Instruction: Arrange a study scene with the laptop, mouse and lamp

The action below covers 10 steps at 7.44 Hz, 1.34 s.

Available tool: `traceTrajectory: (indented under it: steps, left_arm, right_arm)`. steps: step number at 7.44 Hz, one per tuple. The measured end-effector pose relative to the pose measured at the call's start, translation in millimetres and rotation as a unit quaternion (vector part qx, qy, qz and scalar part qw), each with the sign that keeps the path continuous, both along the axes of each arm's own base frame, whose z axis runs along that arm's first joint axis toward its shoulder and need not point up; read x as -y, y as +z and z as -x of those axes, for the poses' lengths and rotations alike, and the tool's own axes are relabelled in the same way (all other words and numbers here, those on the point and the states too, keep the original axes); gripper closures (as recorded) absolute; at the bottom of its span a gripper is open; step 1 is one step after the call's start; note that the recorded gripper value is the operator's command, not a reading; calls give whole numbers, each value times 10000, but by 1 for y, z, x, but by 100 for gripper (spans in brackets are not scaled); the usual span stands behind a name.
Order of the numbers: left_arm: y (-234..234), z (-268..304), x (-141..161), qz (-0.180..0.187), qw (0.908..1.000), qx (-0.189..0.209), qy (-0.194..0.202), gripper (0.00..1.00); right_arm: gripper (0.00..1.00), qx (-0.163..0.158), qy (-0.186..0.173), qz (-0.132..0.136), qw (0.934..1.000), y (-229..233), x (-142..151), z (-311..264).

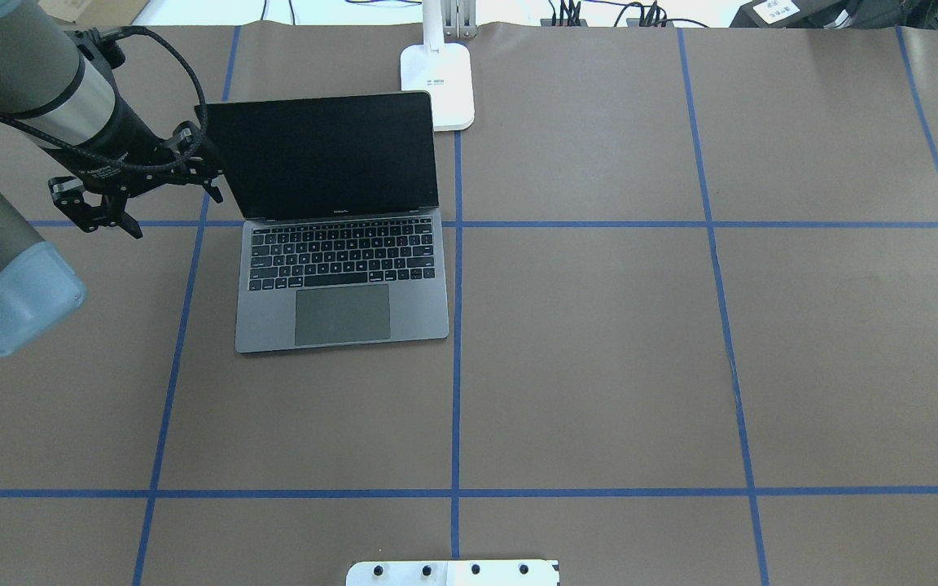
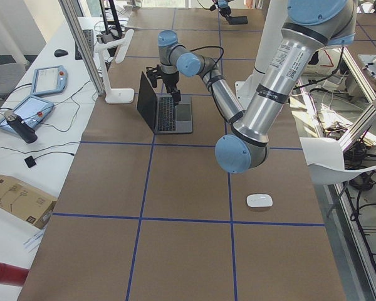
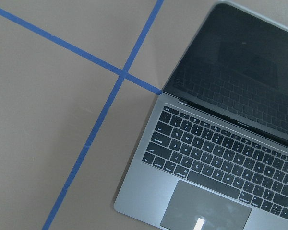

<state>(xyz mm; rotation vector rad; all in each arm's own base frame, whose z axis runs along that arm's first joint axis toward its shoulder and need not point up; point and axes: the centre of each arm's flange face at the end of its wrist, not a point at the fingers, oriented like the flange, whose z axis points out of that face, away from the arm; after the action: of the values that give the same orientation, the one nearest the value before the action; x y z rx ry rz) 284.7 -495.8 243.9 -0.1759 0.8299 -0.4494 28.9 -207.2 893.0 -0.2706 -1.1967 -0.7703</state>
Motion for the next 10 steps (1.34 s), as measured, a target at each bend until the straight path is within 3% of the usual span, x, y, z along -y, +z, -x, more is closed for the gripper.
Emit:
traceTrajectory:
  steps: [1,2,3,4,5,10]
  left_arm:
    - [1,0,0,10,10000,8,-1,0]
    - [2,0,0,15,10000,13,-1,0]
    - [2,0,0,16,10000,14,-1,0]
    - [2,0,0,16,10000,14,-1,0]
    - [2,0,1,15,10000,13,0,0]
    - [4,-1,1,23,10000,24,6,0]
  right_arm:
    - [92,-9,-8,22,10000,1,-3,0]
    - [78,-22,-19,44,10000,3,-5,-1]
    - [54,-31,-26,68,10000,4,-7,-1]
    - [21,-33,-28,71,10000,5,-7,-1]
    - [2,-28,-28,34,10000,4,-3,-1]
    - [2,-7,-157,-135,9998,-2,10,5]
